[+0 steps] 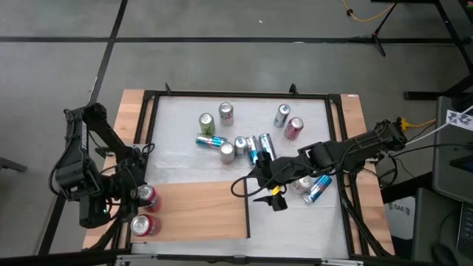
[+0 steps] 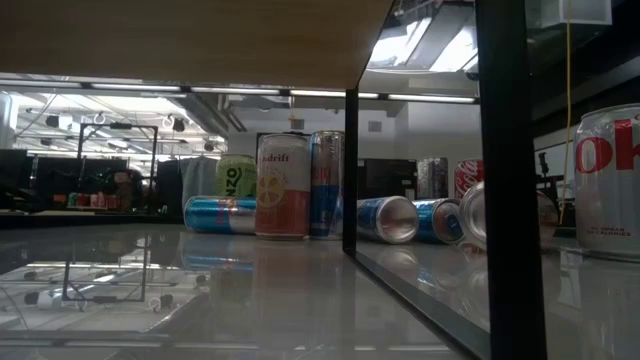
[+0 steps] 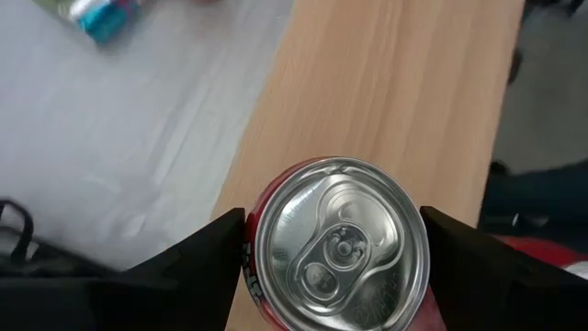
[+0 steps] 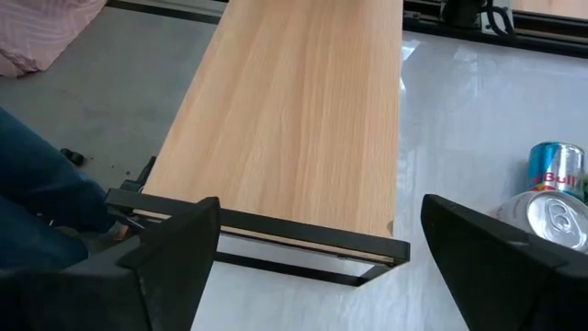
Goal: Place canned beverage on shelf
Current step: Put the orange soda can on the shelf aligned with the orange soda can
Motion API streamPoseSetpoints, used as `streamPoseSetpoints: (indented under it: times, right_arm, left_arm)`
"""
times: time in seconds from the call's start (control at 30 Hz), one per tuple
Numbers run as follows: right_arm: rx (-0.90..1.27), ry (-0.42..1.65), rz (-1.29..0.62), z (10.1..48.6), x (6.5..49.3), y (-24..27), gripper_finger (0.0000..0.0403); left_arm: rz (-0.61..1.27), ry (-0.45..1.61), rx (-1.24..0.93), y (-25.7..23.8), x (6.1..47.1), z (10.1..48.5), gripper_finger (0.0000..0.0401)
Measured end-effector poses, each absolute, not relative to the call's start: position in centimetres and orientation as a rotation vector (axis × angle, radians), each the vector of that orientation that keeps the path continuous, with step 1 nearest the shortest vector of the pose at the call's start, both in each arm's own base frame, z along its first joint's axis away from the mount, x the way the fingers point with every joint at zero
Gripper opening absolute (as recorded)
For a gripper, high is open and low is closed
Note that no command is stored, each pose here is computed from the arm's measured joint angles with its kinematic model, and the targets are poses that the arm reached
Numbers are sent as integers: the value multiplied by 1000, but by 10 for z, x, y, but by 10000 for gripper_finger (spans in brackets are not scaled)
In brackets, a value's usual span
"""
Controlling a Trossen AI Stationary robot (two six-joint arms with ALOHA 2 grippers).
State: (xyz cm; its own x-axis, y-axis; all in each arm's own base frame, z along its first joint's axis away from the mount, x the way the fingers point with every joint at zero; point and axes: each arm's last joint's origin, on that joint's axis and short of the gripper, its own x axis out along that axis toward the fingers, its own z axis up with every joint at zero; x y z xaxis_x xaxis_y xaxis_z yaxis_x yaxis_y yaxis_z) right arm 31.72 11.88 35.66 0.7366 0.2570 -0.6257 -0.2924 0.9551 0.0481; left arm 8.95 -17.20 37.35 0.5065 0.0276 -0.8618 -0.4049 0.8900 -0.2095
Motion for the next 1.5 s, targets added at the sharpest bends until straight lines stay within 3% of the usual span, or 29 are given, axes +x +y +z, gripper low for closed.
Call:
streamPoseSetpoints:
  times: [1.5]
  right_arm:
    - [-55, 679, 301, 357, 317, 119, 365]
  left_arm:
    - [252, 1068, -429, -174, 89, 371, 285]
